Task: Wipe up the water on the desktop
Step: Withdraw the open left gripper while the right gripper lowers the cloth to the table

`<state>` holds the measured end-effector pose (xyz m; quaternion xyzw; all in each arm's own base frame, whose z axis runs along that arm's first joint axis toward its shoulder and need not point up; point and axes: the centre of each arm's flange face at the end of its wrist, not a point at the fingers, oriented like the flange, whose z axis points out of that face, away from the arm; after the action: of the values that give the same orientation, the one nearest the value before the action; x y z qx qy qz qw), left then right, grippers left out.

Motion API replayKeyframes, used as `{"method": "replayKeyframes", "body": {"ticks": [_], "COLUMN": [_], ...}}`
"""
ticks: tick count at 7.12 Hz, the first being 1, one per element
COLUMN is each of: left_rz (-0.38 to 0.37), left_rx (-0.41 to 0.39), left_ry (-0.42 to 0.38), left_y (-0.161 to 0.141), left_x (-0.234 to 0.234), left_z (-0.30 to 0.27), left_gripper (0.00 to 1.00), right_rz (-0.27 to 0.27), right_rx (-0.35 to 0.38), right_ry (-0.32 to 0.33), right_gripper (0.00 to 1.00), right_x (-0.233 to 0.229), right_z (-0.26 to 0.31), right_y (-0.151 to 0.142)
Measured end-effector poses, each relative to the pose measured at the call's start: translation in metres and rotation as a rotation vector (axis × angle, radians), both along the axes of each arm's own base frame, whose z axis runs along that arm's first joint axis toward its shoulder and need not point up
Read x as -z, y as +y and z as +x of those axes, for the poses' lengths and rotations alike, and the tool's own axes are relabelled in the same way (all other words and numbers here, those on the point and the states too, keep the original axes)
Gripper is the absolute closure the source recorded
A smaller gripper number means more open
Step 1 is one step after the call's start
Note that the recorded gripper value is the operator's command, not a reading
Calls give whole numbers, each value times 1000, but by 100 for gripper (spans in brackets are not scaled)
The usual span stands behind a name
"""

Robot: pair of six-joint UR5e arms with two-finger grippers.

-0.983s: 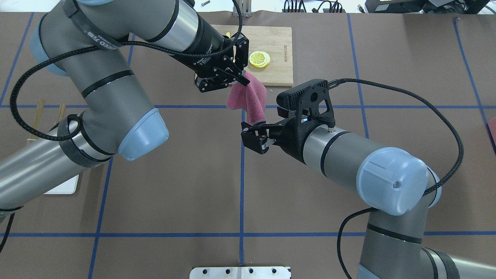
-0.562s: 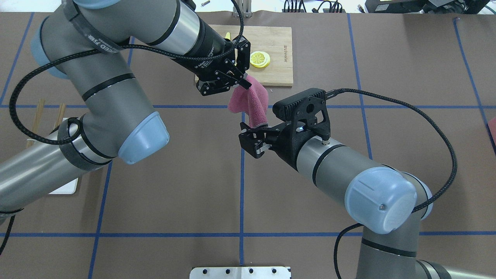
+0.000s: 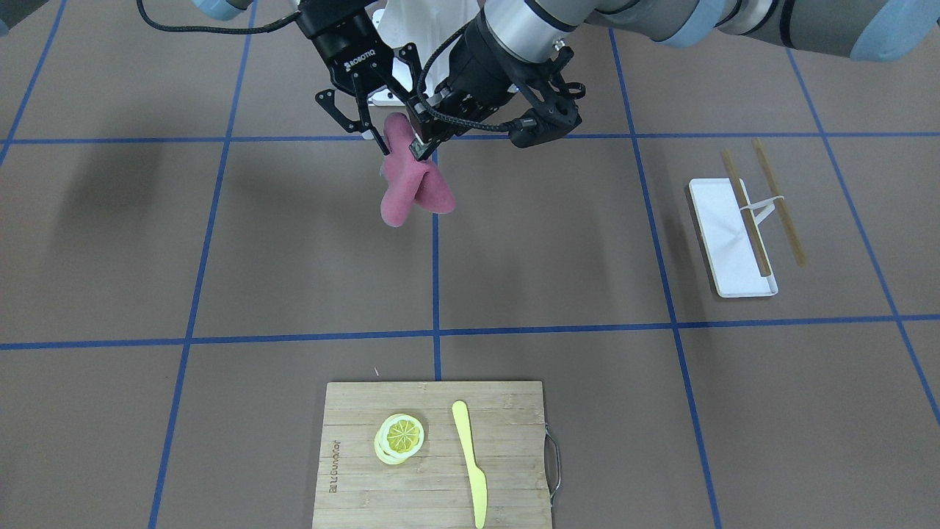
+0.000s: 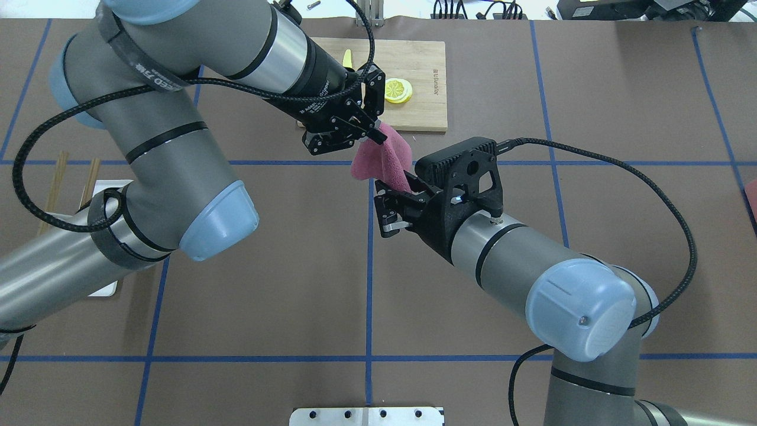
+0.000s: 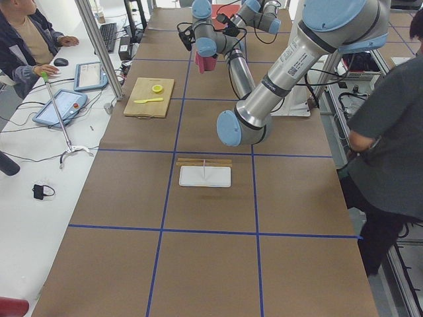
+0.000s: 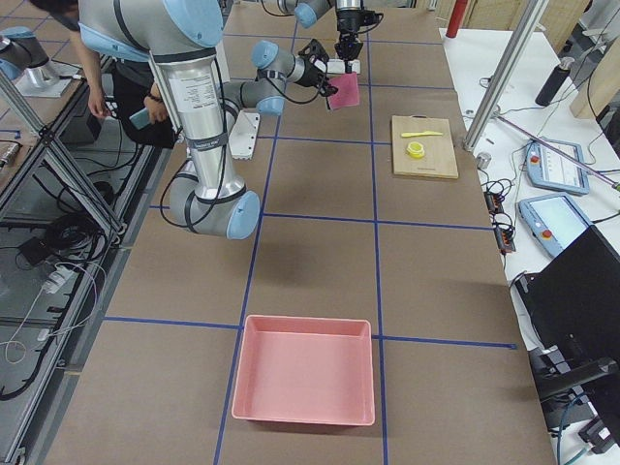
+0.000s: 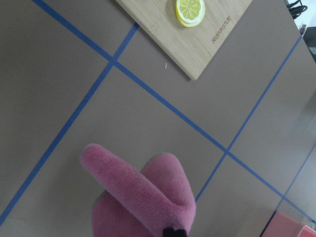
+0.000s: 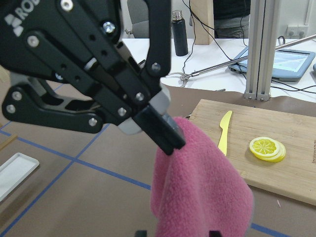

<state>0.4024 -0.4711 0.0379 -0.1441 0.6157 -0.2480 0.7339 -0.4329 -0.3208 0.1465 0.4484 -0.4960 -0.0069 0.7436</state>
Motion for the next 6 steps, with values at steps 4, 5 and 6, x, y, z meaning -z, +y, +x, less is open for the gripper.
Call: {"method": "replayKeyframes", "body": {"ticks": [4,5,6], "left_rz": [1,3,11], "left_rx": [-7,-10,-11], "left_ry": [2,2,5], "left_y": [2,3,4], "left_x": [0,0,1], "left_z": [0,0,-2], "left_gripper": [34,20,15], "right_rz": [2,2,2], "right_rx": [-1,-3,-7], "right_ry": [-9,-12,-12], "right_gripper": [100,100,100], "right_x": [0,-1,-3], "right_z": [1,2,5], "right_y": [0,-1,-2]}}
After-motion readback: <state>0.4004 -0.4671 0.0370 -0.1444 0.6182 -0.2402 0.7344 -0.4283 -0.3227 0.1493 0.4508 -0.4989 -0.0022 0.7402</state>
